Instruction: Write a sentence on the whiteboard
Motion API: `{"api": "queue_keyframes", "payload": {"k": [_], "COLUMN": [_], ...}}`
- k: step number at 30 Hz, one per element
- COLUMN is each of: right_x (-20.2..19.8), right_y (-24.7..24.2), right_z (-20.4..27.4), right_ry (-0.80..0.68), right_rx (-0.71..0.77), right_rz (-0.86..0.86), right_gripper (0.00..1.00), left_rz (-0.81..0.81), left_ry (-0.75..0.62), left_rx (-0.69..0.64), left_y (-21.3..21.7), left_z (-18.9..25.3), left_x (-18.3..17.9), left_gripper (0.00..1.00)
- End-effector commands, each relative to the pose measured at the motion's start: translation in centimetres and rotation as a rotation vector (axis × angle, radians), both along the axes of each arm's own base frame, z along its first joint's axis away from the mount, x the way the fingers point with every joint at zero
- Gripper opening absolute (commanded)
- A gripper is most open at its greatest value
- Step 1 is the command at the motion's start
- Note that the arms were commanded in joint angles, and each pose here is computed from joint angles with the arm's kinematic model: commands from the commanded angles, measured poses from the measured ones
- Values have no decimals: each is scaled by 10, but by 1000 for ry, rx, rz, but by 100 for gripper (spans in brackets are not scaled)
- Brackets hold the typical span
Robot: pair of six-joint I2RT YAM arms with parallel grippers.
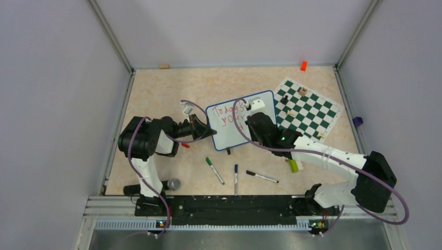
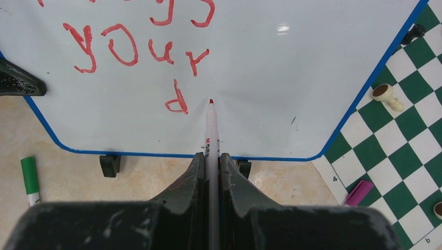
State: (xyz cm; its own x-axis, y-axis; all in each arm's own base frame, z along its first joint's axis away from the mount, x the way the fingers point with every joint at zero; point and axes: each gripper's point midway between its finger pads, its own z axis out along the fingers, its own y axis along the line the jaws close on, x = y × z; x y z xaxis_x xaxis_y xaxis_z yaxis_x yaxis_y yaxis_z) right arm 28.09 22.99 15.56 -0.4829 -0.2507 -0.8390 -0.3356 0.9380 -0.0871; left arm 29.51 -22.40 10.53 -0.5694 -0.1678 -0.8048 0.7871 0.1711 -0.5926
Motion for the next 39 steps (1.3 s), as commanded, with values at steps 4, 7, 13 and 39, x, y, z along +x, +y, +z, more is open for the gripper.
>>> {"api": "queue_keyframes", "payload": {"k": [4,7,13,39], "right_x": [9,10,13,14], "right_y": [11,12,11,24], "right_z": [8,5,5,3], "right_ry": [-11,-4,-5,9], "right_rx": [38,34,35,55], "right_rz": [23,22,16,85], "right_gripper": [0,0,0,0], "left_rz": [-41,-40,-41,-40], "left_ry": [-154,-155,-154,-156], "left_rx": [-6,-6,-6,-6], "left_y": [-2,-2,-2,-2], "left_z": [15,15,15,16], "left_x": [-5,-5,-5,-5], "left_gripper": [0,0,0,0]}}
